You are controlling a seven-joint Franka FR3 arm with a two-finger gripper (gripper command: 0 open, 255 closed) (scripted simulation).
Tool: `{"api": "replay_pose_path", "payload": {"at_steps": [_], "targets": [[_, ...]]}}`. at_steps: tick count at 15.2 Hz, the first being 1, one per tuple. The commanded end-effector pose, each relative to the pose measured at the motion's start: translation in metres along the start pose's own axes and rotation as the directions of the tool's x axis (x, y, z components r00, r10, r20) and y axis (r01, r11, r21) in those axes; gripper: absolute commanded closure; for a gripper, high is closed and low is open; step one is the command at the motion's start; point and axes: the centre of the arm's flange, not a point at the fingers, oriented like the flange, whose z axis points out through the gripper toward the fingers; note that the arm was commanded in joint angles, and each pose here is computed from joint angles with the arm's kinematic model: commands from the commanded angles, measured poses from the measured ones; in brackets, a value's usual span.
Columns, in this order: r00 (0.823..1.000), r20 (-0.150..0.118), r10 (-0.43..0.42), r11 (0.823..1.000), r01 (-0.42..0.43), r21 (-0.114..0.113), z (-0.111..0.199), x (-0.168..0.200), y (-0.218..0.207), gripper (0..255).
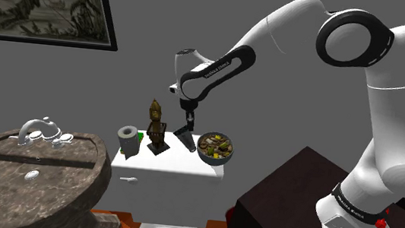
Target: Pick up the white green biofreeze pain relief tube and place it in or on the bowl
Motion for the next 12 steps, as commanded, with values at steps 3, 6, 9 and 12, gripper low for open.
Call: {"api": "replay_pose_path", "payload": {"at_steps": [3,6,9,12], "targets": [[1.000,0.000,0.000,1.000,0.000,0.000,-0.021,-0.002,-0.001,255],[1.000,0.000,0.000,1.000,0.000,0.000,-0.037,-0.003,-0.002,255],[1.000,0.000,0.000,1.000,0.000,0.000,-0.052,-0.005,-0.002,255],[1.000,0.000,0.000,1.000,0.000,0.000,-0.068,-0.006,-0.003,255]]}}
